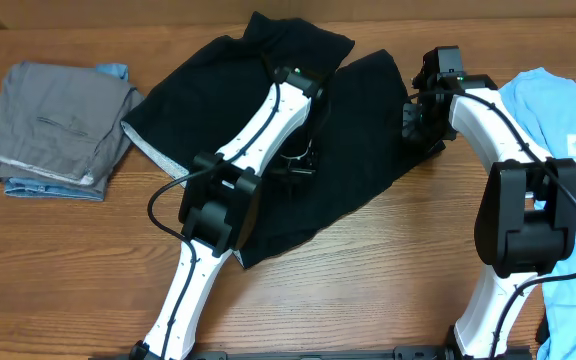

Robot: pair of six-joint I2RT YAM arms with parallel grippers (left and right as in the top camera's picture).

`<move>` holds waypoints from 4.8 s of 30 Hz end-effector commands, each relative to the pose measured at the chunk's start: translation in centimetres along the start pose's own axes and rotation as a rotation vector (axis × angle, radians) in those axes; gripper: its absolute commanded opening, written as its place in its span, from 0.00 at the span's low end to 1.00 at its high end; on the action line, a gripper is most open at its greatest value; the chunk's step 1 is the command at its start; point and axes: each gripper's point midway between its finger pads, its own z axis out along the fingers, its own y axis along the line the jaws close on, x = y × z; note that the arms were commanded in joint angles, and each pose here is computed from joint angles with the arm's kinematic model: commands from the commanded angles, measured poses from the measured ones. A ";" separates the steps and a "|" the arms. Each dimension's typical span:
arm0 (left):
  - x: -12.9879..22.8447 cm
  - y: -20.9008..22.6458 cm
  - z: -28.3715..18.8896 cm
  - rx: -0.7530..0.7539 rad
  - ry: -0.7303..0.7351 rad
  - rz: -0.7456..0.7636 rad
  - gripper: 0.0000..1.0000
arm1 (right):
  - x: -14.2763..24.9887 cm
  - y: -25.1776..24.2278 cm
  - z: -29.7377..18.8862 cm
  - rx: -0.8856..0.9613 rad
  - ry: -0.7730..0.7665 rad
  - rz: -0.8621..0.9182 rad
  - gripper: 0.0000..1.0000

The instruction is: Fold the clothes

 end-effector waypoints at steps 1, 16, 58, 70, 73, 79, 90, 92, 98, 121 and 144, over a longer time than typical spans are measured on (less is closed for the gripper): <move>0.8 0.7 1.8 -0.029 0.061 -0.025 0.04 | 0.3 -0.2 0.0 0.012 0.012 0.000 0.04; 3.8 3.5 4.2 -0.151 0.207 -0.045 0.04 | 9.3 -1.3 2.0 0.058 0.295 0.097 0.04; 11.3 6.1 4.0 -0.430 0.241 -0.059 0.04 | 5.1 -2.9 -13.8 0.011 -0.101 0.133 0.16; 9.6 3.0 -11.8 0.066 -0.470 -0.118 0.08 | 1.4 1.5 -15.5 -0.230 -0.243 -0.025 0.04; 9.1 4.7 -17.9 0.197 -0.710 -0.192 0.57 | -0.6 1.7 -15.1 -0.228 -0.313 -0.072 0.04; 7.4 9.3 -21.2 0.263 -0.834 -0.314 0.75 | -5.0 4.4 -10.4 -0.312 -0.395 -0.148 0.04; 5.3 10.2 -18.3 0.151 -0.756 -0.260 1.00 | -10.3 16.2 -3.5 -0.306 -0.663 -0.334 0.37; 5.7 10.4 -17.9 0.136 -0.738 -0.265 1.00 | -10.6 16.7 -3.3 -0.280 -0.688 -0.323 0.81; 5.7 10.4 -17.9 0.135 -0.734 -0.265 1.00 | -13.2 16.2 -5.0 -0.333 -0.790 -0.151 0.76; 5.7 10.4 -17.9 0.135 -0.734 -0.265 1.00 | -12.3 16.2 3.5 -0.521 -0.646 0.212 0.61; 5.7 10.4 -17.9 0.135 -0.734 -0.265 1.00 | -15.5 7.1 3.3 -0.233 -0.646 0.113 0.04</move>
